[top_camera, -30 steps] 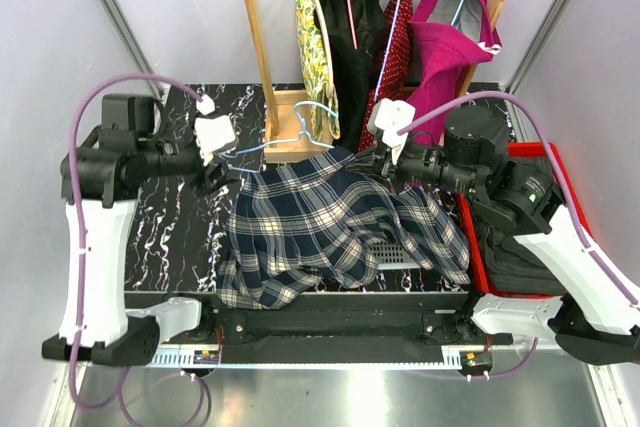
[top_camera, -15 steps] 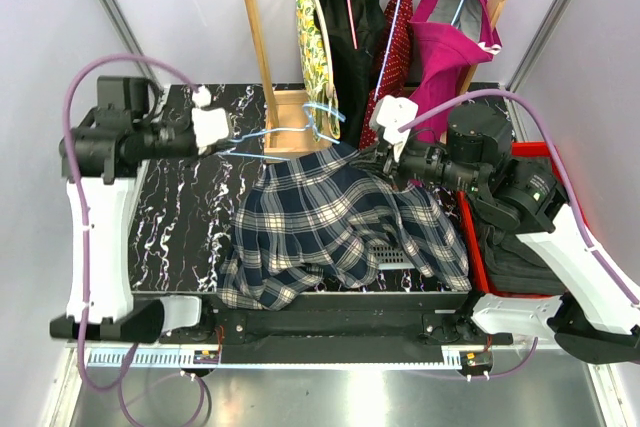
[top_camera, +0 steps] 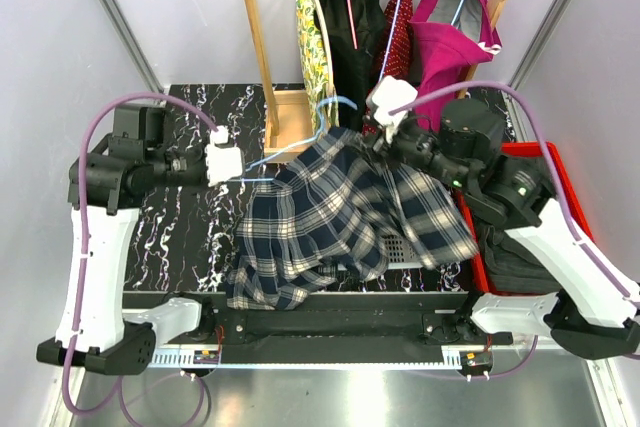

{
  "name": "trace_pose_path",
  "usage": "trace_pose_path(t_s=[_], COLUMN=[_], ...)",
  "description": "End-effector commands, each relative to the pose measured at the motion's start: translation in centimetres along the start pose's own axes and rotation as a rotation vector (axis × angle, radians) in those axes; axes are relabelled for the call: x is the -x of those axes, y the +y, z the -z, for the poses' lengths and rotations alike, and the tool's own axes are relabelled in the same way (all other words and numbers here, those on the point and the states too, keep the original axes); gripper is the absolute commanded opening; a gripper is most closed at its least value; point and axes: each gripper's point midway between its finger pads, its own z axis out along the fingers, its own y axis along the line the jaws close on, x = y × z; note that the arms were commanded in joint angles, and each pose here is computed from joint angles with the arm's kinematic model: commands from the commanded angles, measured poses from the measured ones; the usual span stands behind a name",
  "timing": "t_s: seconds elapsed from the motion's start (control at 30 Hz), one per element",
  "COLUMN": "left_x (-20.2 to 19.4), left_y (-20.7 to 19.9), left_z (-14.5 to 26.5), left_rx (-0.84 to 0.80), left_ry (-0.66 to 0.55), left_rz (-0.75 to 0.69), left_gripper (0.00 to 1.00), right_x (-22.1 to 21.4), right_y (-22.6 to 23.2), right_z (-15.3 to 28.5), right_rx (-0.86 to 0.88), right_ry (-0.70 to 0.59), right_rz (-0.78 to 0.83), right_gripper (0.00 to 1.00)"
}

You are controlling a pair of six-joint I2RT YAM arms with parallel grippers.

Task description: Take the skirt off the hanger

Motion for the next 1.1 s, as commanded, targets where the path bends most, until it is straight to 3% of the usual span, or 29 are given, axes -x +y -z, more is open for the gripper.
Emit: trace_pose_path(t_s=[0.0, 0.03, 0.07, 0.1, 0.17, 0.2, 0.23, 0.3, 0.4, 0.5, 0.73, 0.83, 0.9, 1.07], left_x=[0.0, 0.4, 0.6, 0.9, 1.7, 2.1, 2.4, 2.5, 0.6, -1.7, 3.0, 6.6, 8.2, 9.0], left_y=[-2.3, -2.1, -2.1, -2.2, -2.6, -2.8, -2.9, -3.0, -2.0, 0.2, 2.5, 2.9, 2.8, 1.1], left_z=[0.9, 1.1, 1.1, 1.2, 1.5, 1.7, 1.8, 1.9, 1.4, 3.2, 6.1, 7.5, 8.2, 9.3], left_rx=[-0.079, -0.070, -0.071, -0.070, -0.071, -0.068, -0.068, -0.061, -0.035, 0.097, 0.188, 0.209, 0.216, 0.275], left_ry=[0.056, 0.048, 0.042, 0.030, -0.003, -0.015, -0.025, -0.020, 0.057, 0.040, -0.110, -0.188, -0.223, -0.197], left_rz=[0.188, 0.184, 0.183, 0.183, 0.185, 0.198, 0.207, 0.271, 0.433, 0.547, 0.505, 0.460, 0.443, 0.313], left_gripper=[0.00, 0.00, 0.00, 0.00, 0.00, 0.00, 0.00, 0.00, 0.00, 0.00, 0.00, 0.00, 0.00, 0.00], right_x=[3.9, 3.5, 3.6, 3.4, 3.5, 3.2, 3.1, 2.6, 1.7, 1.7, -2.7, -5.6, -6.7, -13.1], right_y=[-6.6, -7.0, -7.6, -8.1, -9.0, -9.6, -9.8, -10.4, -10.3, -10.6, -9.2, -6.2, -2.6, 5.6], right_z=[-0.8, -1.3, -1.5, -1.8, -2.7, -2.9, -3.5, -3.8, -3.8, -1.3, 2.0, 2.0, 1.2, -3.4], right_rx=[-0.361, -0.380, -0.401, -0.423, -0.451, -0.478, -0.486, -0.519, -0.531, -0.570, -0.568, -0.449, -0.270, 0.058], right_ry=[-0.157, -0.149, -0.154, -0.148, -0.145, -0.136, -0.135, -0.120, -0.104, -0.126, -0.058, -0.037, -0.043, 0.104], right_rz=[-0.021, -0.019, -0.019, -0.026, -0.048, -0.054, -0.055, -0.054, -0.059, -0.060, -0.068, -0.150, -0.198, -0.433], right_gripper=[0.49, 0.44, 0.27, 0.18, 0.07, 0.08, 0.18, 0.56, 0.71, 0.77, 0.95, 0.96, 0.99, 1.00])
